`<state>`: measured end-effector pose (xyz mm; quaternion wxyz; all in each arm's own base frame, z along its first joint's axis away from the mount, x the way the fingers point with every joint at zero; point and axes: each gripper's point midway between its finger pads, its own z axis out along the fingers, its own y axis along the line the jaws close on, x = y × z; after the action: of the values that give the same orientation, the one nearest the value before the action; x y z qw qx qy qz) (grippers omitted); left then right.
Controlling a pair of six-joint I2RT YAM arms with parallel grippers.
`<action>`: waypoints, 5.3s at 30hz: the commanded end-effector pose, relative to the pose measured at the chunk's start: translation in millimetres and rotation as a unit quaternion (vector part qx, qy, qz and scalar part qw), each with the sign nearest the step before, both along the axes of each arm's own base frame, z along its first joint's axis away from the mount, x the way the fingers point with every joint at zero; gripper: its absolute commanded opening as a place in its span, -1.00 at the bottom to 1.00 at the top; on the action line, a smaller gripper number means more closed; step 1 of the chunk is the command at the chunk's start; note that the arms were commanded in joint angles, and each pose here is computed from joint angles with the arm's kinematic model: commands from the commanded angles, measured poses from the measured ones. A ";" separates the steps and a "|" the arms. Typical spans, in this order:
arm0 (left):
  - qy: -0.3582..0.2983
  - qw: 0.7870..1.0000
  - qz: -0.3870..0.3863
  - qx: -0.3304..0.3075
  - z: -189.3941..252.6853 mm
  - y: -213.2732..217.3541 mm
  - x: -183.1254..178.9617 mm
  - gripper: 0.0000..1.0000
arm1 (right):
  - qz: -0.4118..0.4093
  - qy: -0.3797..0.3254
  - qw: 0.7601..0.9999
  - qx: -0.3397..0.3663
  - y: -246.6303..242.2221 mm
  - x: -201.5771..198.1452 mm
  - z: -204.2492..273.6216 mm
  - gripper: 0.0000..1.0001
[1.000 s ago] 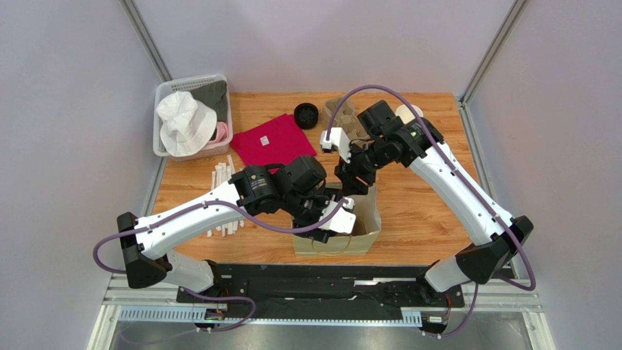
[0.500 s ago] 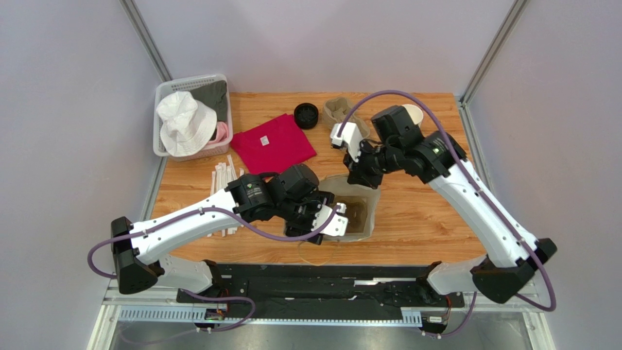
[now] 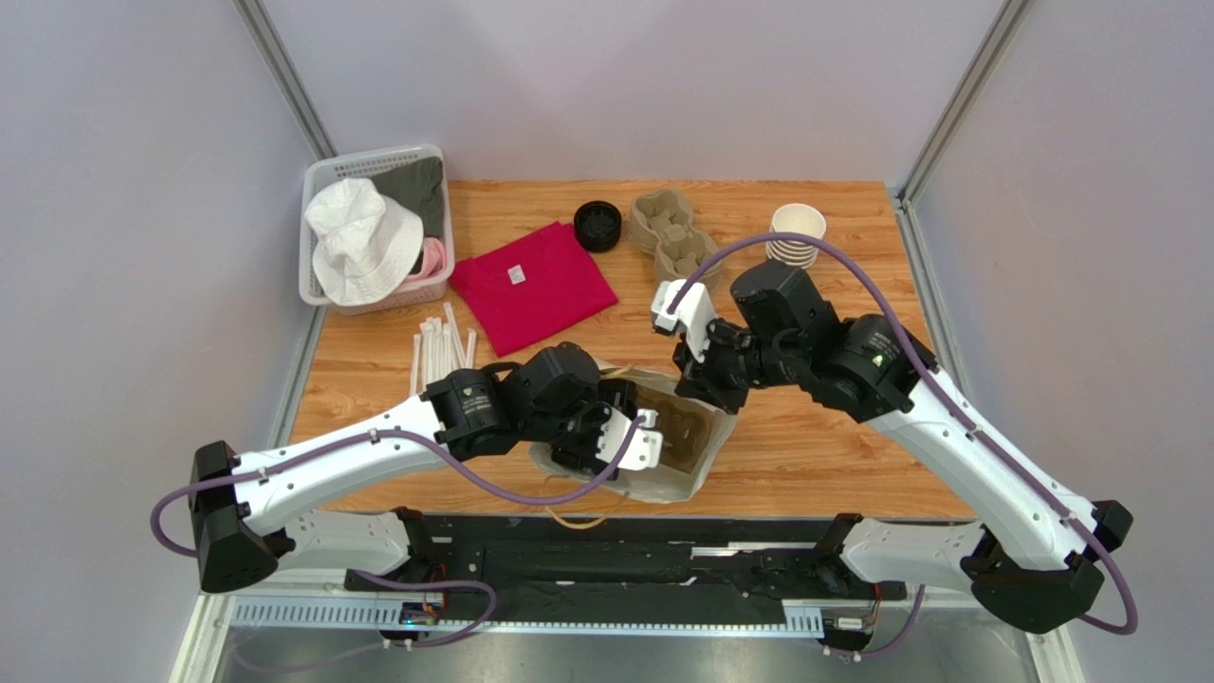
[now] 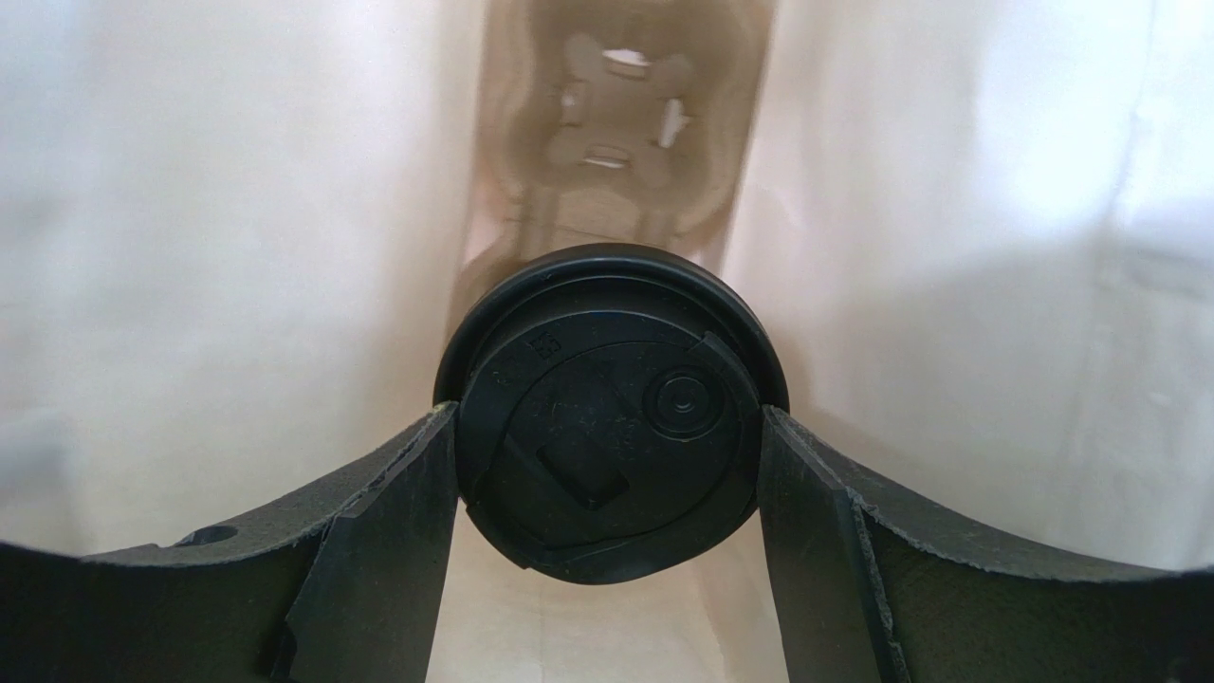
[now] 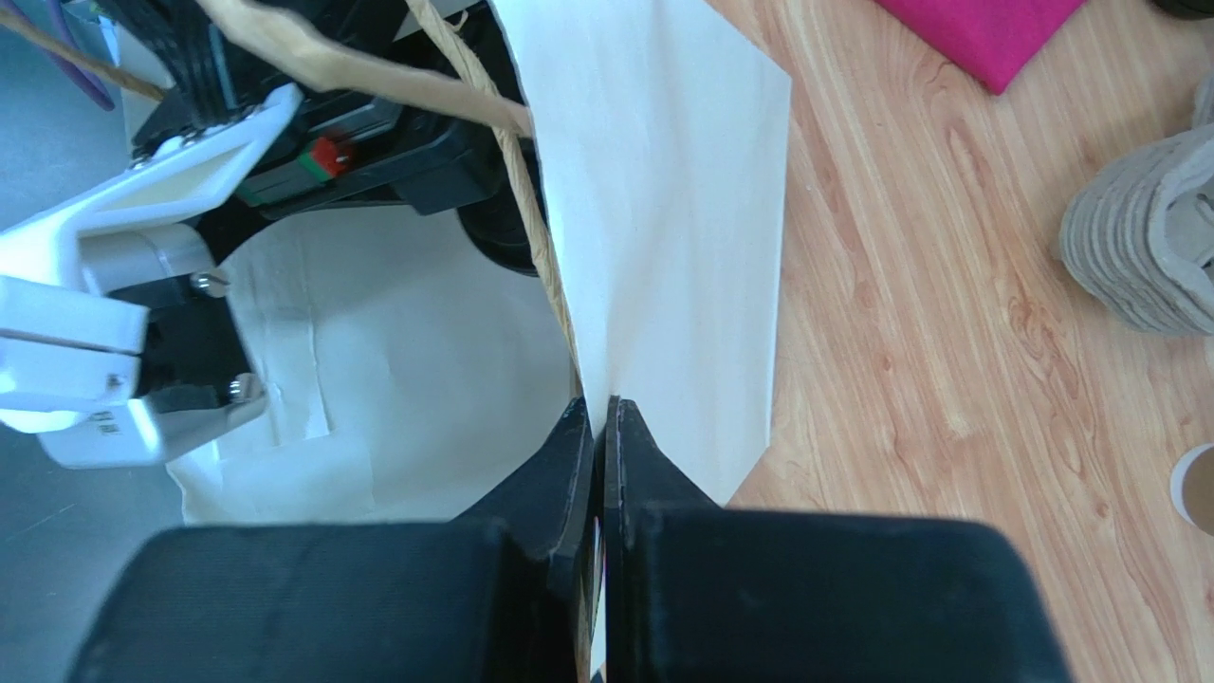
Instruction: Pack the takeout coffee
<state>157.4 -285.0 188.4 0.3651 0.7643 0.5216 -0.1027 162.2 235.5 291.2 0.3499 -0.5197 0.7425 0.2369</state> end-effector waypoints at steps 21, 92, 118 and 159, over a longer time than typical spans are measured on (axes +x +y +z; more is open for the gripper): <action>-0.121 0.993 0.011 -0.009 3.2 0.8 32.2 -1.00 | -0.046 0.022 0.997 0.052 26.5 5.5 15.7 -1.00; 0.094 0.979 -0.025 0.179 -105.8 34.5 32.4 -1.00 | -0.043 0.047 0.997 0.042 27.4 53.7 -10.9 -1.00; 0.152 0.950 -0.015 0.273 -174.5 54.6 26.7 -1.00 | -0.045 0.043 0.997 0.037 11.7 70.8 -21.5 -1.00; -0.068 0.992 0.095 0.038 -84.0 15.8 71.9 -1.00 | -0.004 -0.112 0.994 -0.018 1.4 33.4 -19.8 0.05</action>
<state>237.9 -278.4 123.3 0.4036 0.7284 0.5536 0.0099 210.1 241.8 272.0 0.4570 -0.5365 0.6949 0.1431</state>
